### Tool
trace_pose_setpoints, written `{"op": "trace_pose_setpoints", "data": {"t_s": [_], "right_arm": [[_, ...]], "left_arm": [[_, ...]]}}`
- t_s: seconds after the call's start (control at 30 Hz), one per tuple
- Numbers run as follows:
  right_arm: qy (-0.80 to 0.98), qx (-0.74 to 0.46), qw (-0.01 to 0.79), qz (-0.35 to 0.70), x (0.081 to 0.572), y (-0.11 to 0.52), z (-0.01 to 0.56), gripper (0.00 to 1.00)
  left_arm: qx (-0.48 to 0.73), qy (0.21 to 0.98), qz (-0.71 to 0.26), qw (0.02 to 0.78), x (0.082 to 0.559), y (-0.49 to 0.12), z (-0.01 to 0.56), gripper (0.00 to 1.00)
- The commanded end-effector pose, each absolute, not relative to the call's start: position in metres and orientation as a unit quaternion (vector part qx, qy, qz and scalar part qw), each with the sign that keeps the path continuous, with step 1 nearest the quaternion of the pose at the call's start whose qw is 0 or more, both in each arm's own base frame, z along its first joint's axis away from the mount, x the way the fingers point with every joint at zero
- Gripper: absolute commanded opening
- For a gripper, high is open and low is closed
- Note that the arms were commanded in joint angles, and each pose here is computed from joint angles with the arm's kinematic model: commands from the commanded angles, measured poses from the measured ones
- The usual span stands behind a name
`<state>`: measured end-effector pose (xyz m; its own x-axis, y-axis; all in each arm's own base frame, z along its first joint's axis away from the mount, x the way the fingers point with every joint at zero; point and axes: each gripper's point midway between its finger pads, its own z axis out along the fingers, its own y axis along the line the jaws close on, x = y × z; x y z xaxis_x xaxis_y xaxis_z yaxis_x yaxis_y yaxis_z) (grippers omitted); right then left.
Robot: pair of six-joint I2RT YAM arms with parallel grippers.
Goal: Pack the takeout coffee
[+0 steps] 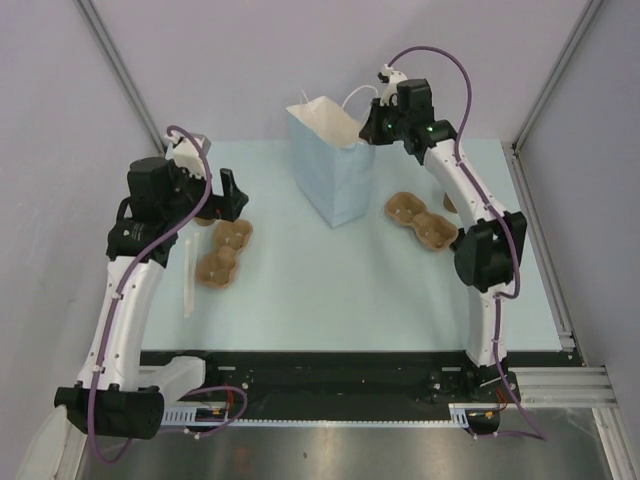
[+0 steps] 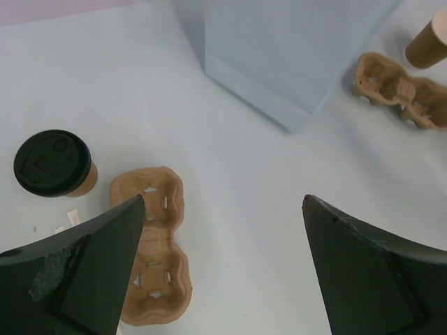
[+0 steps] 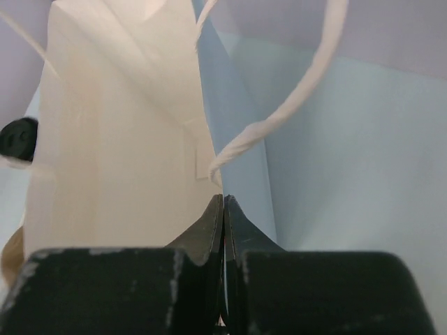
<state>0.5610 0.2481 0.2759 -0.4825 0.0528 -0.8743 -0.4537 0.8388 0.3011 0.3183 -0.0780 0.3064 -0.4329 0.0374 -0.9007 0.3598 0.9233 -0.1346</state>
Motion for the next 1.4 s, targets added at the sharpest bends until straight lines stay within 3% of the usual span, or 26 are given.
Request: {"op": "trace_pose_setpoints", "data": {"t_s": [0.0, 0.03, 0.13, 0.27, 0.53, 0.6, 0.63, 0.7, 0.73, 0.8, 0.83, 0.87, 0.97, 1.13, 1.3, 1.33, 1.37], "right_arm": [[0.817, -0.109, 0.491, 0.282, 0.477, 0.262, 0.335, 0.00], [0.810, -0.096, 0.501, 0.289, 0.453, 0.263, 0.358, 0.00], [0.832, -0.072, 0.462, 0.299, 0.409, 0.269, 0.334, 0.00], [0.827, -0.039, 0.498, 0.258, 0.353, 0.254, 0.339, 0.00], [0.839, -0.071, 0.512, 0.172, 0.306, 0.253, 0.307, 0.00], [0.845, -0.075, 0.501, 0.170, 0.301, 0.252, 0.298, 0.11], [0.848, -0.079, 0.497, 0.167, 0.299, 0.250, 0.295, 0.35], [0.845, -0.106, 0.495, 0.169, 0.292, 0.248, 0.298, 0.52], [0.841, -0.118, 0.500, 0.169, 0.289, 0.246, 0.303, 0.66], [0.823, -0.165, 0.516, 0.170, 0.286, 0.242, 0.318, 0.78], [0.808, -0.174, 0.533, 0.183, 0.282, 0.236, 0.335, 0.93], [0.790, -0.188, 0.550, 0.196, 0.282, 0.234, 0.350, 0.98], [0.691, -0.295, 0.598, 0.279, 0.259, 0.237, 0.408, 1.00], [0.600, -0.404, 0.663, 0.192, 0.288, 0.218, 0.457, 1.00], [0.599, -0.499, 0.568, 0.264, 0.339, 0.240, 0.433, 1.00], [0.565, -0.522, 0.588, 0.251, 0.337, 0.242, 0.465, 1.00], [0.584, -0.552, 0.530, 0.271, 0.354, 0.253, 0.422, 1.00]], "left_arm": [[0.077, 0.802, -0.160, 0.570, 0.329, -0.072, 0.348, 0.99], [0.067, 0.803, -0.166, 0.568, 0.330, -0.072, 0.348, 0.99], [0.061, 0.796, -0.186, 0.573, 0.330, -0.077, 0.346, 1.00], [0.056, 0.780, -0.209, 0.588, 0.331, -0.084, 0.345, 1.00], [0.041, 0.802, -0.263, 0.536, 0.328, -0.099, 0.313, 1.00], [0.039, 0.805, -0.266, 0.528, 0.327, -0.100, 0.309, 0.99], [0.039, 0.808, -0.266, 0.525, 0.327, -0.100, 0.307, 0.99], [0.048, 0.809, -0.270, 0.520, 0.324, -0.102, 0.305, 0.99], [0.048, 0.812, -0.271, 0.515, 0.323, -0.103, 0.303, 0.99], [0.058, 0.811, -0.276, 0.513, 0.319, -0.105, 0.304, 0.99], [0.063, 0.811, -0.278, 0.511, 0.316, -0.107, 0.304, 0.99], [0.071, 0.808, -0.288, 0.509, 0.313, -0.110, 0.305, 0.98], [0.094, 0.807, -0.299, 0.501, 0.307, -0.116, 0.301, 0.97], [0.160, 0.790, -0.348, 0.479, 0.293, -0.135, 0.302, 0.96], [0.180, 0.788, -0.359, 0.466, 0.294, -0.140, 0.297, 0.96], [0.181, 0.790, -0.357, 0.465, 0.294, -0.139, 0.297, 0.96], [0.188, 0.789, -0.352, 0.467, 0.295, -0.139, 0.297, 0.97]]}}
